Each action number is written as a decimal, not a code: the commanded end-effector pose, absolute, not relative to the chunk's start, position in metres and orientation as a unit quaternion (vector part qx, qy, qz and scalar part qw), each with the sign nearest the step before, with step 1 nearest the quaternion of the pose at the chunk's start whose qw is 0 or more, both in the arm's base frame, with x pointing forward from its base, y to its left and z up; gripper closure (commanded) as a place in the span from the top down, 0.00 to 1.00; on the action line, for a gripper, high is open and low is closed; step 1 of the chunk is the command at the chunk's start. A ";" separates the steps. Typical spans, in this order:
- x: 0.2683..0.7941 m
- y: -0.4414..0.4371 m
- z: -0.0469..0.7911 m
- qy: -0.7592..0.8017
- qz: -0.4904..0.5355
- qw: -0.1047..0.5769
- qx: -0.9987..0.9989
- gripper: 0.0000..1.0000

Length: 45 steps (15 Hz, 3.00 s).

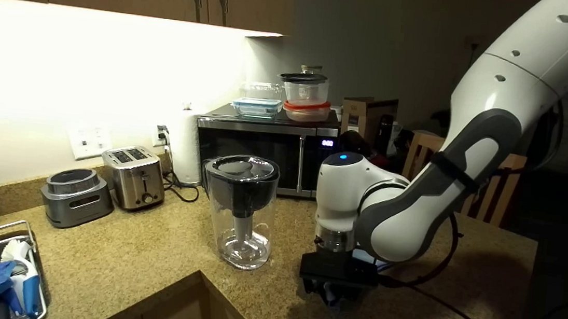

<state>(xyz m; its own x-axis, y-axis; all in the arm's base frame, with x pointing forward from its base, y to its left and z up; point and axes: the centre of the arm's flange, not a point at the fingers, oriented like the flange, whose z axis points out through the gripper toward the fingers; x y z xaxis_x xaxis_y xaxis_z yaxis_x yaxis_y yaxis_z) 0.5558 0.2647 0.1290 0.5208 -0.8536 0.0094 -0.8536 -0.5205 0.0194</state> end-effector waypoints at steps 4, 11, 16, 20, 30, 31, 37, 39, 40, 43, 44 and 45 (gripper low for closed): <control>0.550 0.258 0.153 -0.453 -0.100 -0.063 0.883 0.03; 0.560 0.237 0.166 -0.468 -0.124 -0.087 0.871 0.03; 0.566 0.224 0.179 -0.480 -0.115 -0.093 0.864 0.03; 0.575 0.203 0.181 -0.503 -0.099 -0.086 0.855 0.03; 0.578 0.152 0.175 -0.556 -0.065 -0.044 0.828 0.03; 0.577 0.147 0.175 -0.563 -0.058 -0.038 0.823 0.03; 0.568 0.127 0.183 -0.596 -0.016 -0.008 0.803 0.03; 0.566 0.125 0.191 -0.594 -0.014 -0.010 0.804 0.03; 0.565 0.125 0.198 -0.592 -0.013 -0.015 0.806 0.03; 0.564 0.125 0.216 -0.590 -0.007 -0.027 0.807 0.03; 0.563 0.125 0.222 -0.590 -0.006 -0.031 0.807 0.03; 0.563 0.126 0.226 -0.590 -0.005 -0.033 0.807 0.03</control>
<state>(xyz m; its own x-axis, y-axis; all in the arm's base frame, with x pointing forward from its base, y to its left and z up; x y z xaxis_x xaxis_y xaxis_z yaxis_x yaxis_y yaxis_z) 0.5799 0.1292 0.2042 0.3116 -0.9488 -0.0524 -0.9502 -0.3109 -0.0227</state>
